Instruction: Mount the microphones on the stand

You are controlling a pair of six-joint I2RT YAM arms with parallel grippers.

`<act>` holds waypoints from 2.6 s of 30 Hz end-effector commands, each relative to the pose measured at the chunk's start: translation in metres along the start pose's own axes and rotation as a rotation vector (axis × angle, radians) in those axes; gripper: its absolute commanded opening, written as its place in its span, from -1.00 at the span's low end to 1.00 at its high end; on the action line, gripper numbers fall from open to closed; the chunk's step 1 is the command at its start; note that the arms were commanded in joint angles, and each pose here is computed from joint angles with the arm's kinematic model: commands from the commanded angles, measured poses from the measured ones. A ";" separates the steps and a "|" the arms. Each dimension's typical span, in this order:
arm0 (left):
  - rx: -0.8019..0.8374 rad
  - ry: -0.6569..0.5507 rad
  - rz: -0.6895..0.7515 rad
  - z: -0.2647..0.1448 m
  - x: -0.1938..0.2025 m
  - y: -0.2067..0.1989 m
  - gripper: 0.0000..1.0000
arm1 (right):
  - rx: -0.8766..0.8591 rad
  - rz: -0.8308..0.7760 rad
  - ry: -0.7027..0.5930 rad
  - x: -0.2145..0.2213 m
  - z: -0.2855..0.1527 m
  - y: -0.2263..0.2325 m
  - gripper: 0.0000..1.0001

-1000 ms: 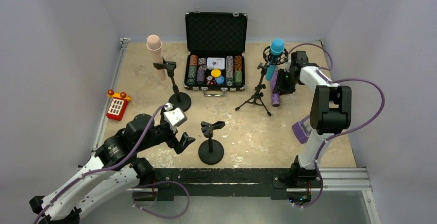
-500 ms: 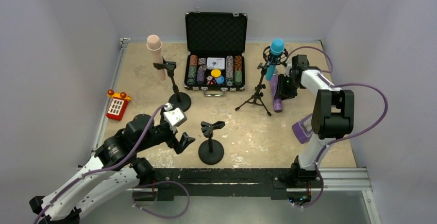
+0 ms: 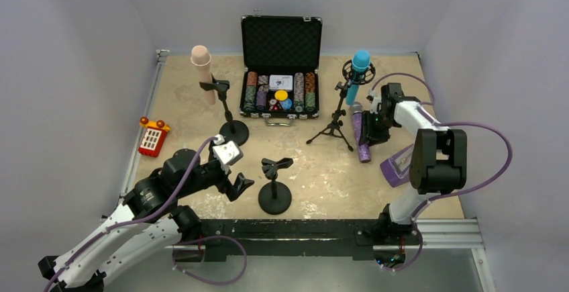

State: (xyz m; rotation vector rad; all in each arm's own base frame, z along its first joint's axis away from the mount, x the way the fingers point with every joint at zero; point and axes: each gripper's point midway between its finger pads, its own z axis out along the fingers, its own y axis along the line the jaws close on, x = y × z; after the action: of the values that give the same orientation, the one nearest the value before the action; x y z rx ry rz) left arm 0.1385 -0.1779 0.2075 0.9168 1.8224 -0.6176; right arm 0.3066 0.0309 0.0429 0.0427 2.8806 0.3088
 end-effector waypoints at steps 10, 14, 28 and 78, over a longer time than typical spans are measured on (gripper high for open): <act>0.008 -0.028 0.010 -0.003 -0.006 -0.001 0.98 | 0.030 -0.015 0.074 -0.013 0.005 -0.005 0.02; 0.008 -0.031 0.010 -0.003 -0.006 -0.001 0.98 | 0.042 -0.013 0.093 -0.015 0.009 -0.008 0.01; 0.007 -0.034 0.010 -0.004 -0.006 -0.001 0.99 | -0.050 -0.058 0.097 -0.016 0.007 0.006 -0.59; 0.000 -0.047 0.012 -0.006 -0.008 0.000 0.98 | -0.131 0.022 -0.332 -0.113 -0.133 -0.004 -1.00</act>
State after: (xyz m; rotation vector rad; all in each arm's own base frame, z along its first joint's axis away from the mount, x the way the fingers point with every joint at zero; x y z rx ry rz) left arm 0.1365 -0.1759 0.2133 0.9065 1.7953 -0.6261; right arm 0.3754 -0.0184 0.1540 0.0909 2.6484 0.3521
